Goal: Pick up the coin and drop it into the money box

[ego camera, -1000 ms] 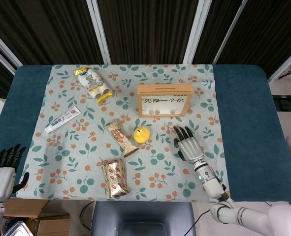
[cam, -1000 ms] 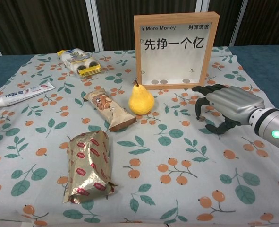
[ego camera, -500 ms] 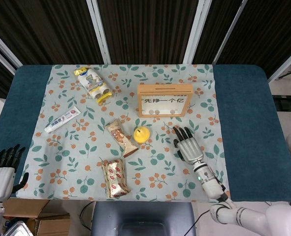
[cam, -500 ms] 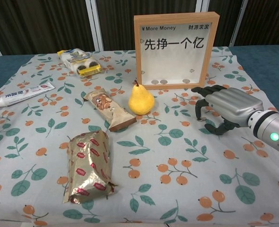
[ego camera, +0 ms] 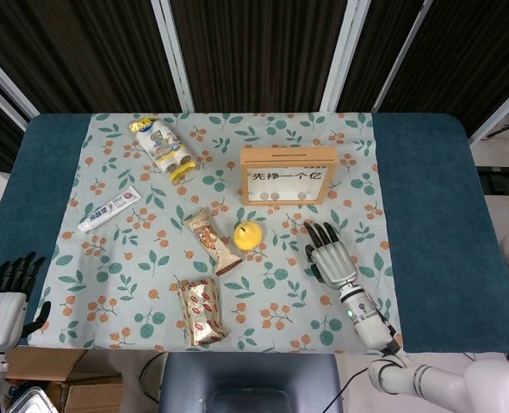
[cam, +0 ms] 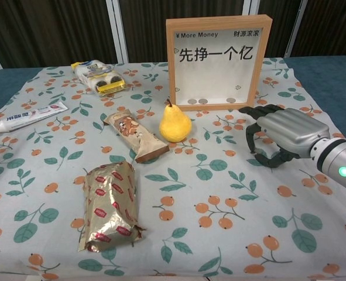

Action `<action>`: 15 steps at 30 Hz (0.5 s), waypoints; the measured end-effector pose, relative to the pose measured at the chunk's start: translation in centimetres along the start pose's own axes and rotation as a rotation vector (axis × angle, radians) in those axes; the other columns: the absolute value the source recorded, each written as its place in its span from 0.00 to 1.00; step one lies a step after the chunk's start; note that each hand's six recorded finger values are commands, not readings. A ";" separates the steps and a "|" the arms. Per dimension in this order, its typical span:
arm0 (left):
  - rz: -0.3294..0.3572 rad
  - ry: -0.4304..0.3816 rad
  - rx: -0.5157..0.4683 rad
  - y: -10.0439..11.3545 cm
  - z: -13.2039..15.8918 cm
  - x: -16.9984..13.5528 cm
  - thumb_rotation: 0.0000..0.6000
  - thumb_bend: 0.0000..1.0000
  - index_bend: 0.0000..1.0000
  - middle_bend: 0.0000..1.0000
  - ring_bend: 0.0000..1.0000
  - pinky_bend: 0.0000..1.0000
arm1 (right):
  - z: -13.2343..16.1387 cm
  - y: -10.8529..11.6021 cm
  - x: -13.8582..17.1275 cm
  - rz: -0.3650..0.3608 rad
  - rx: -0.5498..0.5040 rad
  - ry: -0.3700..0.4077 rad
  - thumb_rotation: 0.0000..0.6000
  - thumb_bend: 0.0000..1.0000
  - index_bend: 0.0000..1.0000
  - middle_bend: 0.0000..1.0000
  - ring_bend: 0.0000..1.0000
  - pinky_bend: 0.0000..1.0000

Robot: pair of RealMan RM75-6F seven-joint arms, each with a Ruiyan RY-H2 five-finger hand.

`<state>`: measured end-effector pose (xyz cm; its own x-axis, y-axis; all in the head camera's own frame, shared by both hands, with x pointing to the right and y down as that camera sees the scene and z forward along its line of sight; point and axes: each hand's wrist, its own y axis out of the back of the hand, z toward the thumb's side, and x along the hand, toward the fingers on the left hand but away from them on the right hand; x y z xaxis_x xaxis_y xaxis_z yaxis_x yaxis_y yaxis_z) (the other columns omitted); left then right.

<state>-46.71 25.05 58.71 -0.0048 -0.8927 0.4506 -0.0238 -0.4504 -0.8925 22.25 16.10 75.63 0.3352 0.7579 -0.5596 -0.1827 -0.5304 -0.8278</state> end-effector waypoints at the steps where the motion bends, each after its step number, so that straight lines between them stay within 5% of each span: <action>1: 0.000 0.000 -0.001 0.0 0.0 0.0 1.00 0.40 0.00 0.00 0.00 0.00 | 0.0 0.0 0.0 -0.001 -0.001 0.000 1.00 0.45 0.67 0.02 0.00 0.00; 15: -0.001 0.000 -0.003 -0.1 -0.1 -0.1 1.00 0.40 0.00 0.00 0.00 0.00 | -0.2 0.0 0.1 -0.011 0.010 -0.007 1.00 0.46 0.62 0.03 0.00 0.00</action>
<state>-46.80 25.19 58.80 -0.0043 -0.8923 0.4514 -0.0271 -0.4512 -0.8920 22.50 16.08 75.63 0.3306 0.7665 -0.5506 -0.1887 -0.5179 -0.8343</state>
